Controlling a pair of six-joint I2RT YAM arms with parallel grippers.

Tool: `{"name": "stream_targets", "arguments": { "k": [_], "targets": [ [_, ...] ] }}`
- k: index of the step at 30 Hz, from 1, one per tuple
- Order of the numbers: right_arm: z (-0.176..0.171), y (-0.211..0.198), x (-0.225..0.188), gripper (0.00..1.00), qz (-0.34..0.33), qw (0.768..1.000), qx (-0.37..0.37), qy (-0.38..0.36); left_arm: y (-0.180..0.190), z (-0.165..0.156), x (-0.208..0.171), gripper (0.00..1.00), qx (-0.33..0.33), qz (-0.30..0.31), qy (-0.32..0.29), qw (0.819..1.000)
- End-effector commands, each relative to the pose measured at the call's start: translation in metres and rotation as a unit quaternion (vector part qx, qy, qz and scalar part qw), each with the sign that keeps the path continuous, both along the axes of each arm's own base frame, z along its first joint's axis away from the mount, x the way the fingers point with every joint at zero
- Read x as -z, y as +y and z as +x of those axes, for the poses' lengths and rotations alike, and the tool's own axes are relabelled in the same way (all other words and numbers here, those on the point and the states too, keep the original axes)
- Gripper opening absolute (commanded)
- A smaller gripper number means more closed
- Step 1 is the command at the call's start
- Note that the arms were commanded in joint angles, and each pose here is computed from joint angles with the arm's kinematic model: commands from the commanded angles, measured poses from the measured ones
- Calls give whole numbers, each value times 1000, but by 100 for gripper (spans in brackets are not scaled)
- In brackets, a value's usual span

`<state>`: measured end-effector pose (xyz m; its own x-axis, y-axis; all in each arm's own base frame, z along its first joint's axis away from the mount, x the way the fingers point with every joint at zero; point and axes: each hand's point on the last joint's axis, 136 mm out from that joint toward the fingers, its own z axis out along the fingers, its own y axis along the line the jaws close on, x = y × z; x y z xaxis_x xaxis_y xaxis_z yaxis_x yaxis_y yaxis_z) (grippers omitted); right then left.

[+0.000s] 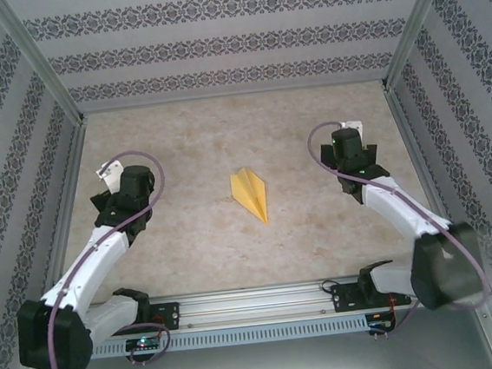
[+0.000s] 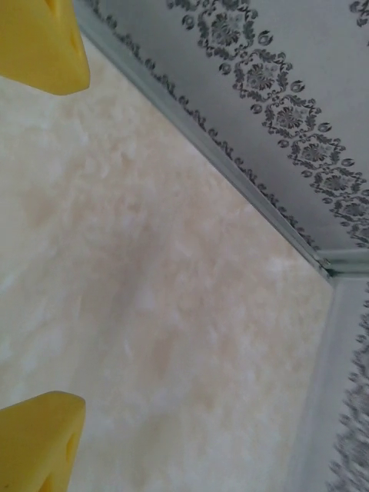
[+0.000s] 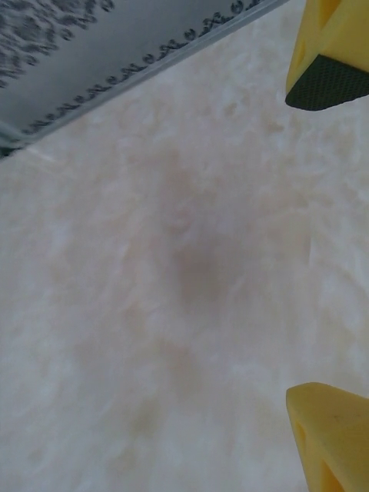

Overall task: Fold a paper plane with a square sheet of paper (pick it up from the middle)
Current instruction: Reset both arms

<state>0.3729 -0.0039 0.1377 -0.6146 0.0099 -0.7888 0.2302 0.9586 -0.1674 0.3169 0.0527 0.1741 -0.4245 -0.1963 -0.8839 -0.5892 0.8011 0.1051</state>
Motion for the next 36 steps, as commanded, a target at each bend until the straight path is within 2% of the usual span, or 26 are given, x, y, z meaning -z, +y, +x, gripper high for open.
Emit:
{"name": "stream_targets", "arguments": {
  "k": [1, 3, 6, 10, 14, 16, 18, 19, 20, 22, 24, 36],
  "targets": [
    [27, 8, -1, 94, -37, 996, -60, -62, 1, 26, 13, 100, 64, 91, 10, 994],
    [36, 16, 1, 95, -23, 990, -85, -108, 0, 34, 21, 100, 70, 84, -3, 994],
    [40, 29, 20, 93, -1, 988, -129, -82, -6, 50, 29, 100, 113, 56, -45, 991],
    [23, 29, 23, 94, 23, 980, -151, -130, -18, 65, 48, 100, 167, 37, -63, 983],
    [-1, 30, 23, 96, 39, 962, -175, -204, -48, 73, 74, 100, 263, 29, -58, 963],
    [5, 30, 26, 96, 39, 956, -175, -230, -44, 74, 77, 100, 260, 16, -62, 964],
    [11, 19, 30, 96, 36, 968, -139, -204, -26, 76, 88, 100, 211, 8, -57, 976],
    [15, 10, 34, 98, 37, 979, -108, -169, -23, 77, 84, 100, 211, 5, -80, 974],
    [23, 1, 30, 98, 44, 979, -88, -178, -21, 75, 90, 100, 207, -8, -52, 977],
    [22, -9, 29, 98, 48, 978, -62, -196, -21, 77, 87, 100, 208, 2, -71, 976],
    [20, -9, 31, 98, 49, 981, -62, -176, -24, 76, 88, 100, 215, -5, -57, 975],
    [21, -9, 30, 98, 46, 980, -63, -180, -27, 79, 90, 100, 231, -13, -53, 972]
  ]
}}
